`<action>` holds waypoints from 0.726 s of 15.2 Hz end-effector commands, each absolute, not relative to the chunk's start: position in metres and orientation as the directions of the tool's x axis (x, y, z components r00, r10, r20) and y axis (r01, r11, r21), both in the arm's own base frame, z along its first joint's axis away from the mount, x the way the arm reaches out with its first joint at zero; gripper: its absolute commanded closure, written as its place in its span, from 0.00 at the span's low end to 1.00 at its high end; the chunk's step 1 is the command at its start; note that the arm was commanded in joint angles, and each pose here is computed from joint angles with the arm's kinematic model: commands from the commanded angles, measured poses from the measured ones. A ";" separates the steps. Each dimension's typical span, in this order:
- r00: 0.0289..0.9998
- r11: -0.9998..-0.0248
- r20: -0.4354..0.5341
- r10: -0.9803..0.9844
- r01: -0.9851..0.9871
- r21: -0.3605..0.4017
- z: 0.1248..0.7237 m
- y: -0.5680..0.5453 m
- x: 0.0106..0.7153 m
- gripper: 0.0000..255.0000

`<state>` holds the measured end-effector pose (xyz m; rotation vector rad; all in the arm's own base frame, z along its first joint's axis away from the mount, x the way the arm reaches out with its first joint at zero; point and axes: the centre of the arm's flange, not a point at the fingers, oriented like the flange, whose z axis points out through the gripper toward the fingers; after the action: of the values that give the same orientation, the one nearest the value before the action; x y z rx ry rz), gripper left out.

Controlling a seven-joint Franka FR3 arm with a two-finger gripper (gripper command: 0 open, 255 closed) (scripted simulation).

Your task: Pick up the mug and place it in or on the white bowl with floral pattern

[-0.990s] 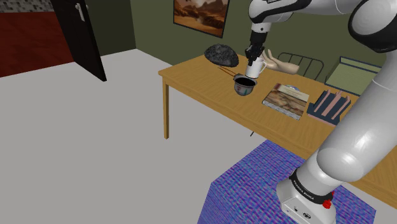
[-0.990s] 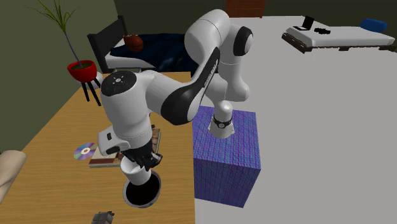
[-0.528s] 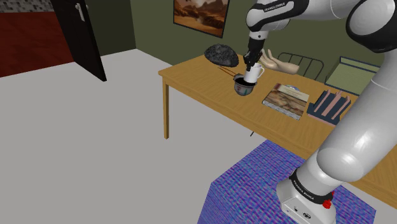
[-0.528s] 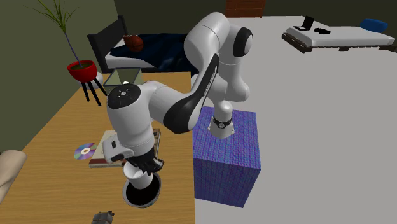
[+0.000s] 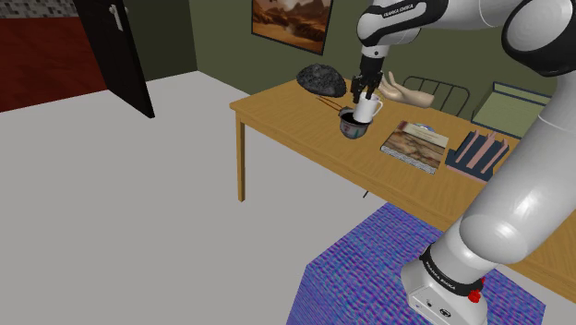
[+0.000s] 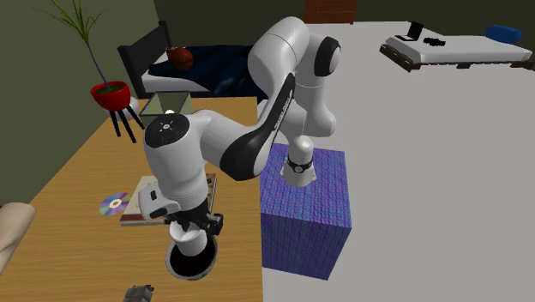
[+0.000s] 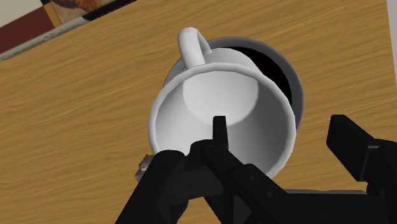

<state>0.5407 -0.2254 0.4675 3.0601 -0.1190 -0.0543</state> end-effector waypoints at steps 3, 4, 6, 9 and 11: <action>0.996 -0.994 -0.032 -0.079 -0.076 0.080 0.467 -0.225 0.541 0.00; 0.996 -0.994 -0.032 -0.079 -0.076 0.080 0.467 -0.225 0.541 0.00; 0.996 -0.994 -0.032 -0.079 -0.076 0.080 0.494 -0.223 0.542 0.00; 0.996 -0.994 -0.032 -0.079 -0.076 0.080 0.517 -0.222 0.543 0.00; 0.996 -0.994 -0.032 -0.079 -0.076 0.080 0.517 -0.222 0.543 0.00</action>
<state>0.5429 -0.2215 0.5159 3.0599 -0.1190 -0.0531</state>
